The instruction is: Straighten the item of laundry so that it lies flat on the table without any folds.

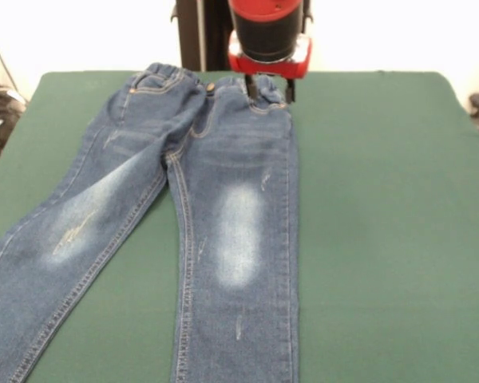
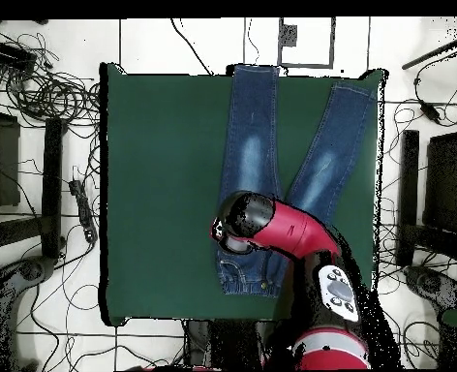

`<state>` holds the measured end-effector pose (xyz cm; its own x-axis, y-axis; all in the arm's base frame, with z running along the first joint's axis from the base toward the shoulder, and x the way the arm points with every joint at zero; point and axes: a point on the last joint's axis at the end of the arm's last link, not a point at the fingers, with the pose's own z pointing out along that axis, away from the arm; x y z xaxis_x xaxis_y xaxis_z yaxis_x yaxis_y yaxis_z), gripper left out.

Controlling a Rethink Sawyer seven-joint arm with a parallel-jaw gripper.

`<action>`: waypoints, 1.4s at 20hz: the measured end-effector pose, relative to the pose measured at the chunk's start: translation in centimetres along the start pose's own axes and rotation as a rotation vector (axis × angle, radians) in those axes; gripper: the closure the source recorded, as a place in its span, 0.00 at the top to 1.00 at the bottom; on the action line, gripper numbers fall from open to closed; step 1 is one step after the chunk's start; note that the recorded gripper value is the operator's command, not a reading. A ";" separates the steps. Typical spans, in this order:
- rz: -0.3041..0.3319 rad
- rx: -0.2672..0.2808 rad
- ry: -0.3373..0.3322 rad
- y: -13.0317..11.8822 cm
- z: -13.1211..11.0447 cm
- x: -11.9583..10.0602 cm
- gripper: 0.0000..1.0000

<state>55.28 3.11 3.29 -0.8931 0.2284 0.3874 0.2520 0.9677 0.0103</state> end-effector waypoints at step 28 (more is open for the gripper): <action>-0.109 0.138 -0.051 -3.0 -1.7 0.8 0.00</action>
<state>54.40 0.21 5.16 -0.9308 0.1235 0.3440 0.1026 0.9916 -0.0783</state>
